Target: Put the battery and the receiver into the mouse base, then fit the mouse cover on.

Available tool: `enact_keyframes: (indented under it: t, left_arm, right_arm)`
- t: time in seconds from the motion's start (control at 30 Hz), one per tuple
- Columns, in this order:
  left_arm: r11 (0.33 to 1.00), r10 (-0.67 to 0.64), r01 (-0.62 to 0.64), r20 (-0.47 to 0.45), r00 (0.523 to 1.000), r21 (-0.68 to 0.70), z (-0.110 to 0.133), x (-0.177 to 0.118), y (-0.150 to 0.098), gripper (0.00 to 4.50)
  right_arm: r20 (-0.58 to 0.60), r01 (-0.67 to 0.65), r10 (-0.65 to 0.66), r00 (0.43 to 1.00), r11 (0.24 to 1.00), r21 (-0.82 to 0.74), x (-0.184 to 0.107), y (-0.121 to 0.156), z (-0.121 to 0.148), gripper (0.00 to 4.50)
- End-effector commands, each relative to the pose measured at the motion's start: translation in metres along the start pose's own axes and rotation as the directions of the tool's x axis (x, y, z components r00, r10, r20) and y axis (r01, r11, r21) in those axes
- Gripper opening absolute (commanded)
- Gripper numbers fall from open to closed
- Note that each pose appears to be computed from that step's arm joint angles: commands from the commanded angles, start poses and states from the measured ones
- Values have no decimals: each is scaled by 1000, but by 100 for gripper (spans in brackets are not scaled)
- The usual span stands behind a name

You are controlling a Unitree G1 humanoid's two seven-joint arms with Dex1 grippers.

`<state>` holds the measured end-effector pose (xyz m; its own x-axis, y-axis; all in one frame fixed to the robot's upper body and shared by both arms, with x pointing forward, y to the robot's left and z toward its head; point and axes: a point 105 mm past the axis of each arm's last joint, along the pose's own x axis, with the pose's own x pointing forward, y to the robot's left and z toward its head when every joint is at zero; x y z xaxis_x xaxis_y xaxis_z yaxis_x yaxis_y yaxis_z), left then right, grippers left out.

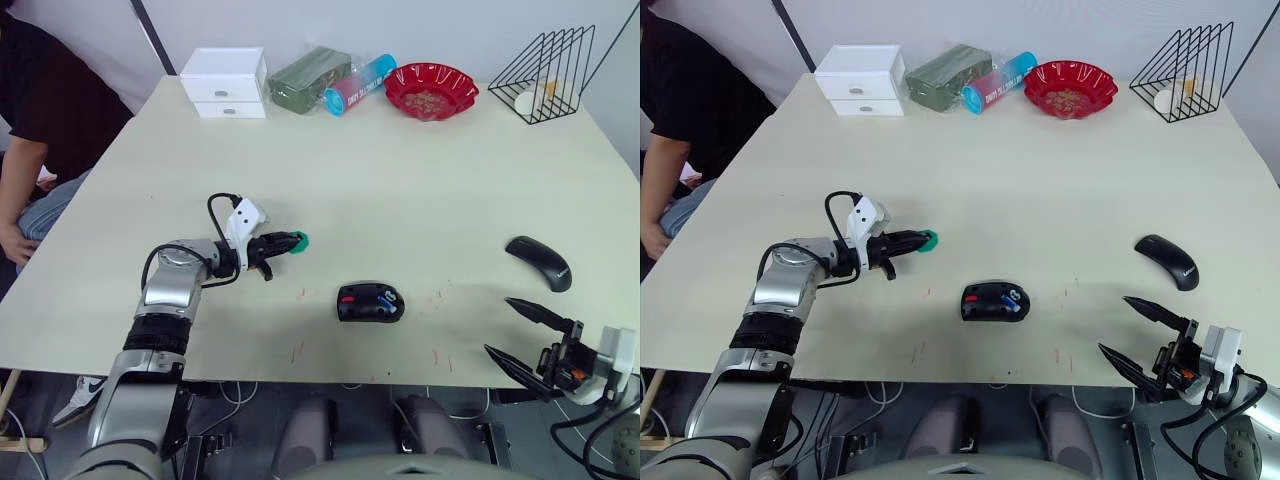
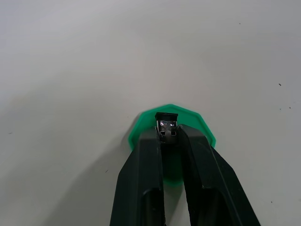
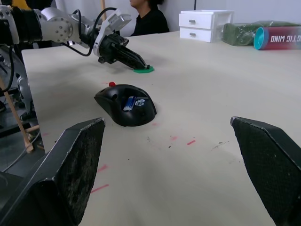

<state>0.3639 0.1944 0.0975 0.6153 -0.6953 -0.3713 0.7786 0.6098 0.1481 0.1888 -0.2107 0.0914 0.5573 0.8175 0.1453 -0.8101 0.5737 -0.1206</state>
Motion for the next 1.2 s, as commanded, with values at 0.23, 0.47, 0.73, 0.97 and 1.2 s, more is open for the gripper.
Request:
enact_keyframes:
  t: [0.23,0.47,0.73,0.97,1.2]
  left_arm:
    - [996,-14,14,-2,1000,93,18,-19,7,2]
    - [987,-63,62,4,998,147,27,-23,1,2]
    - [948,-218,202,40,975,244,52,-35,-12,2]
    - [895,-343,308,57,938,324,79,-30,-29,2]
    - [849,-433,382,65,899,365,96,-20,-45,2]
  right_arm:
    - [88,-25,29,996,999,-46,6,-3,17,450]
    - [85,-41,45,995,998,-47,8,-5,18,450]
    - [55,-78,79,995,997,-30,15,-13,28,450]
    - [37,-14,11,999,998,60,38,-28,39,450]
    - [-30,-12,19,999,977,211,70,-25,51,450]
